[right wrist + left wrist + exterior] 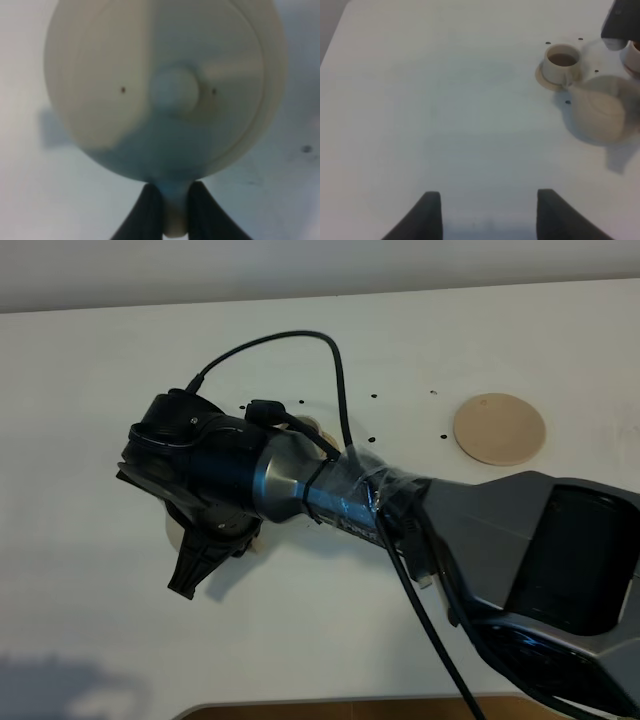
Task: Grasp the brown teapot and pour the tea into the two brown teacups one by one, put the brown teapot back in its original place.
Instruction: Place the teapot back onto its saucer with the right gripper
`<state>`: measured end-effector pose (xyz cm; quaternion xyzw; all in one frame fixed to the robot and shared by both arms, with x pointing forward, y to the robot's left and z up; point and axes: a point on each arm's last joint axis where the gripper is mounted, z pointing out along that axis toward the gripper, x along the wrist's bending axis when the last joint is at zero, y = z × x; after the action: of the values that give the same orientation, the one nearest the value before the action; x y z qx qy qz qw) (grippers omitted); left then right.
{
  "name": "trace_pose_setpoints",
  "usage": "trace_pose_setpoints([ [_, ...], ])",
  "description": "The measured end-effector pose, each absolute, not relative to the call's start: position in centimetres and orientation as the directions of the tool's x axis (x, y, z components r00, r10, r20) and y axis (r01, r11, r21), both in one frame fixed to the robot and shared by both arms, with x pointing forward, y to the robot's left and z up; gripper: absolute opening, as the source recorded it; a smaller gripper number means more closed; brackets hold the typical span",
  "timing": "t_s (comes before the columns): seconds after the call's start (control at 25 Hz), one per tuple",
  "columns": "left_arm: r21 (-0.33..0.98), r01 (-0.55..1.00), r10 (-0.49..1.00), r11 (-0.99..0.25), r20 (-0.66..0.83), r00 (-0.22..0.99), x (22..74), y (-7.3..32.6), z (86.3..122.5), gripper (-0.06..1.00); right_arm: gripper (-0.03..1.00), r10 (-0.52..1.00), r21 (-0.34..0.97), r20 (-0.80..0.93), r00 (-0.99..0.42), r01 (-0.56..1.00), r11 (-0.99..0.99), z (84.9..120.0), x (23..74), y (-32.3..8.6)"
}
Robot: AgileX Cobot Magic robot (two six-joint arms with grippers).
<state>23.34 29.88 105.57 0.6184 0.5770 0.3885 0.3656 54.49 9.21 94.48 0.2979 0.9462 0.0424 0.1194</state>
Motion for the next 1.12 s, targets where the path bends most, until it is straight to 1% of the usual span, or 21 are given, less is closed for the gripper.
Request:
trace_pose_setpoints([
  [0.08,0.901,0.43,0.998,-0.067,0.059,0.032,23.3,29.9,105.6,0.46,0.12,0.582,0.176,-0.215,-0.784,0.556,0.813,95.8,54.7,8.8],
  [0.2,0.901,0.43,0.998,-0.067,0.059,0.032,23.3,29.9,105.6,0.46,0.12,0.622,0.233,-0.212,-0.754,0.579,0.781,98.6,55.7,7.5],
  [0.32,0.901,0.43,0.998,-0.067,0.059,0.032,23.3,29.9,105.6,0.46,0.12,0.686,0.285,-0.171,-0.707,0.631,0.722,101.1,57.5,5.1],
  [0.44,0.901,0.43,0.998,-0.067,0.059,0.032,23.3,29.9,105.6,0.46,0.12,0.754,0.302,-0.116,-0.646,0.701,0.646,102.3,59.7,2.1],
  [0.6,0.901,0.43,0.998,-0.067,0.059,0.032,23.3,29.9,105.6,0.46,0.12,0.822,0.272,-0.1,-0.561,0.779,0.565,102.4,61.9,-2.8],
  [0.72,0.901,0.43,0.998,-0.067,0.059,0.032,23.3,29.9,105.6,0.46,0.12,0.872,0.228,-0.098,-0.479,0.842,0.488,101.8,63.4,-7.3],
  [0.88,0.901,0.43,0.998,-0.067,0.059,0.032,23.3,29.9,105.6,0.46,0.12,0.928,0.167,-0.075,-0.366,0.913,0.373,100.1,64.3,-13.0],
  [1.0,0.901,0.43,0.998,-0.067,0.059,0.032,23.3,29.9,105.6,0.46,0.12,0.953,0.154,-0.057,-0.298,0.941,0.303,98.6,64.5,-16.1],
  [1.12,0.901,0.43,0.998,-0.067,0.059,0.032,23.3,29.9,105.6,0.46,0.12,0.967,0.142,-0.052,-0.249,0.957,0.253,97.2,64.5,-18.4],
])
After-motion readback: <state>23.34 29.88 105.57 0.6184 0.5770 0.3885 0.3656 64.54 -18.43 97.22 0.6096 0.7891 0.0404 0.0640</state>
